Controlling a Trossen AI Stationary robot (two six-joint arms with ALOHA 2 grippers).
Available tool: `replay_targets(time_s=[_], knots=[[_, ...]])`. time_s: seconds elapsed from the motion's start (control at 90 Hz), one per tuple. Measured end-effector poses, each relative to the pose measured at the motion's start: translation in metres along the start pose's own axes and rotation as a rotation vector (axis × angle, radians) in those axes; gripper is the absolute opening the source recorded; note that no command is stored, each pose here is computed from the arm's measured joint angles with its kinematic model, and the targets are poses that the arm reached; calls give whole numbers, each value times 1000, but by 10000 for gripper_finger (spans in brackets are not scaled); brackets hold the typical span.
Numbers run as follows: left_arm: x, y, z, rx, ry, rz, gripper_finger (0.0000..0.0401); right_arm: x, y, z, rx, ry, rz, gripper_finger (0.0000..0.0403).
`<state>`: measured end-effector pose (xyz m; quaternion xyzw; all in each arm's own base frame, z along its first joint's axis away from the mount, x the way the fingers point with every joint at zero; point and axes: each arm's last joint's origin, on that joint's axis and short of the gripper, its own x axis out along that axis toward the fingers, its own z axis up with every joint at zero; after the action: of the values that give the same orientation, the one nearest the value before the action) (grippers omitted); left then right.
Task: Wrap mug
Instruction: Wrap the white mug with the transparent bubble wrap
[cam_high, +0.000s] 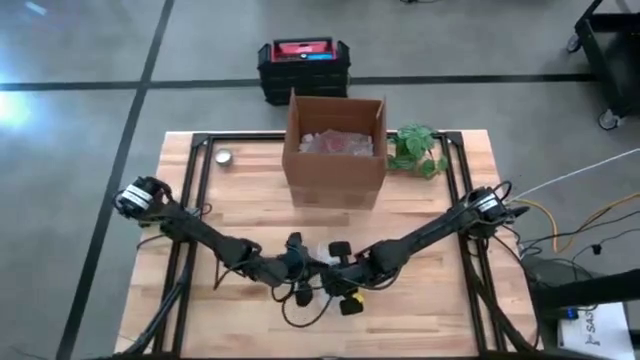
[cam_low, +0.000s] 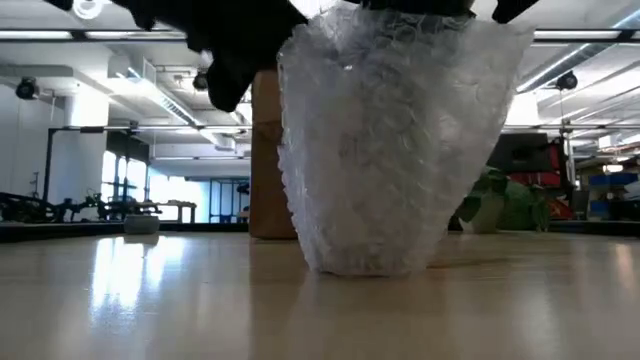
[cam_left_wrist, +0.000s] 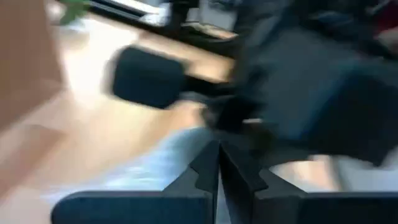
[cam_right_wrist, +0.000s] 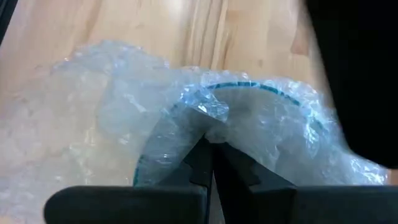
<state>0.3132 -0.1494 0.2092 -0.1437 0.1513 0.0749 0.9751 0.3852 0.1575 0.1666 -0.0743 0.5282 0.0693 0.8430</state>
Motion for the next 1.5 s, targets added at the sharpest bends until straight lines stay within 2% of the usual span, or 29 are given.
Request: replay_targets(time_s=[0.133, 0.411, 0.722, 0.844, 0.933, 1.056, 1.256, 1.5], knots=[[6, 5, -6, 17, 29, 45, 0, 0, 0, 1, -4, -10, 3, 0], [24, 6, -31, -9, 84, 30, 0, -7, 0, 2, -13, -24, 9, 0], [21, 6, -28, 7, 96, 10, 0, -66, -9, 9, 3, -124, 20, 0], [21, 6, -27, 14, 95, 8, 0, -77, -15, 11, 19, -154, 14, 0], [21, 6, -27, 13, 95, 8, 0, -68, -18, 12, 32, -147, -16, 0], [20, 6, -28, 22, 99, 15, 0, -32, -17, 7, 43, -69, -24, 0], [20, 4, -26, 6, 89, -8, 0, 3, -13, 0, 33, 10, -6, 0], [20, 5, -26, 6, 85, -6, 0, -15, -14, 2, 20, -8, 2, 0]])
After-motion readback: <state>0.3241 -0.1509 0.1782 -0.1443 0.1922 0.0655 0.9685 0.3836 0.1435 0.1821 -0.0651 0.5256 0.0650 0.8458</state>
